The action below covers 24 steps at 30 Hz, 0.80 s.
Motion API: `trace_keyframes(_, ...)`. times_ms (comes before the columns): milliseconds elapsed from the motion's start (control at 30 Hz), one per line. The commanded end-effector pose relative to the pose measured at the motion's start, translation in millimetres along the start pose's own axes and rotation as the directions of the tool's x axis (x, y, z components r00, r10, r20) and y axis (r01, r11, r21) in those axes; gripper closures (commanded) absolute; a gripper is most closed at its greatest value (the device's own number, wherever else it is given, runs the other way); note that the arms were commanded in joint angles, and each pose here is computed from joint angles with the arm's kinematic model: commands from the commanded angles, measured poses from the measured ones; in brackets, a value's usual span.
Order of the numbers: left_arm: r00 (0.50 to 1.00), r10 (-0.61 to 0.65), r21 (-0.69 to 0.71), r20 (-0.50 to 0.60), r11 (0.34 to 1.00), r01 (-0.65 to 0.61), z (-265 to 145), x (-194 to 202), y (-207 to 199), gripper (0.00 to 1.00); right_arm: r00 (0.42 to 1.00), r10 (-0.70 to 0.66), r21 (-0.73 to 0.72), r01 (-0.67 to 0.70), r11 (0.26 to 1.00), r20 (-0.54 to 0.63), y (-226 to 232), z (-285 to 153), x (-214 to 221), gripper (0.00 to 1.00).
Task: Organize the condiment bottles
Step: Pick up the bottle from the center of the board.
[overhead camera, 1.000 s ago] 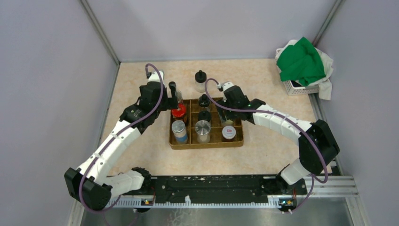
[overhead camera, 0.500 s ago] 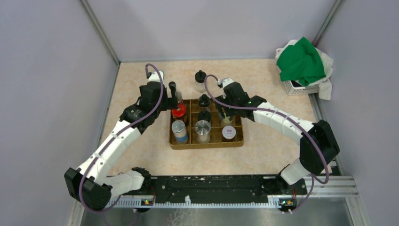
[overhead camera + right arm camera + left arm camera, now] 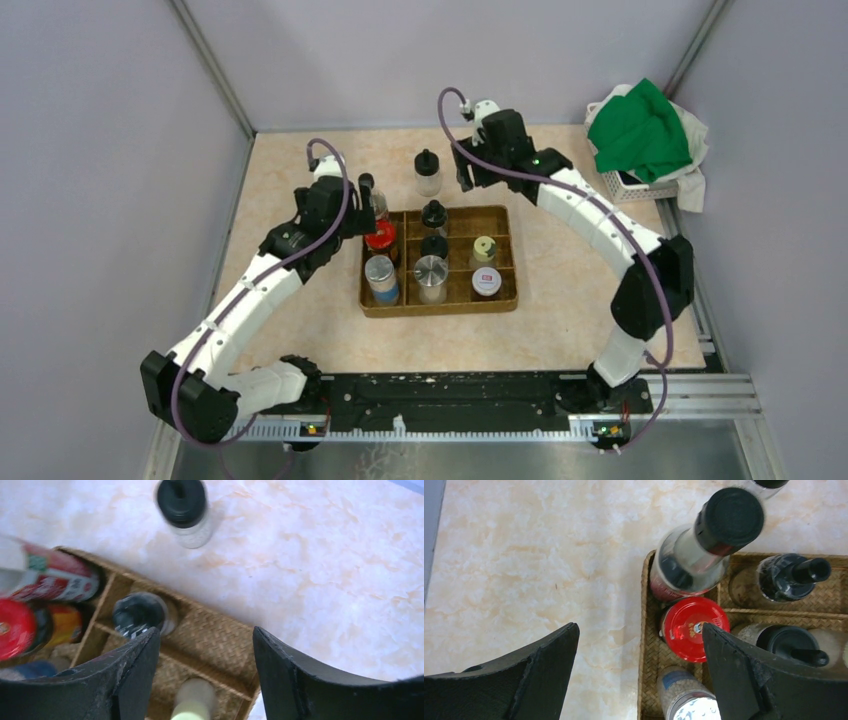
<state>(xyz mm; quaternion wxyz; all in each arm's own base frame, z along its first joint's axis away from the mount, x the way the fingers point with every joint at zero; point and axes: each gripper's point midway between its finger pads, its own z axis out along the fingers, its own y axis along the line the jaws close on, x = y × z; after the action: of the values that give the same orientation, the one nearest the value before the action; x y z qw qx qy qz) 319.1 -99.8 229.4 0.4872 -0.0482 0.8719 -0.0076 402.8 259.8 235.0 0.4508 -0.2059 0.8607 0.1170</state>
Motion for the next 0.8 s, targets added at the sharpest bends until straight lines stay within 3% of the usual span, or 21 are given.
trace_keyframes(0, 0.999, -0.039, -0.065, -0.015, 0.997, 0.038, -11.0, 13.2, 19.1, 0.01, 0.995, 0.008, 0.007, -0.007, 1.000, -0.095, -28.8, 30.3, 8.6, 0.34)
trace_keyframes(267, 0.986, -0.117, -0.053, -0.122, 0.992, 0.112, -23.8, 41.3, 18.5, 0.01, 0.974, -0.017, 0.014, 0.021, 1.000, -0.226, -41.7, 74.2, 41.0, 0.37)
trace_keyframes(767, 0.931, -0.181, -0.068, -0.317, 0.984, 0.168, -52.0, 94.1, 24.6, 0.01, 0.951, -0.029, -0.026, 0.022, 0.999, -0.309, -53.1, 105.7, 84.7, 0.38)
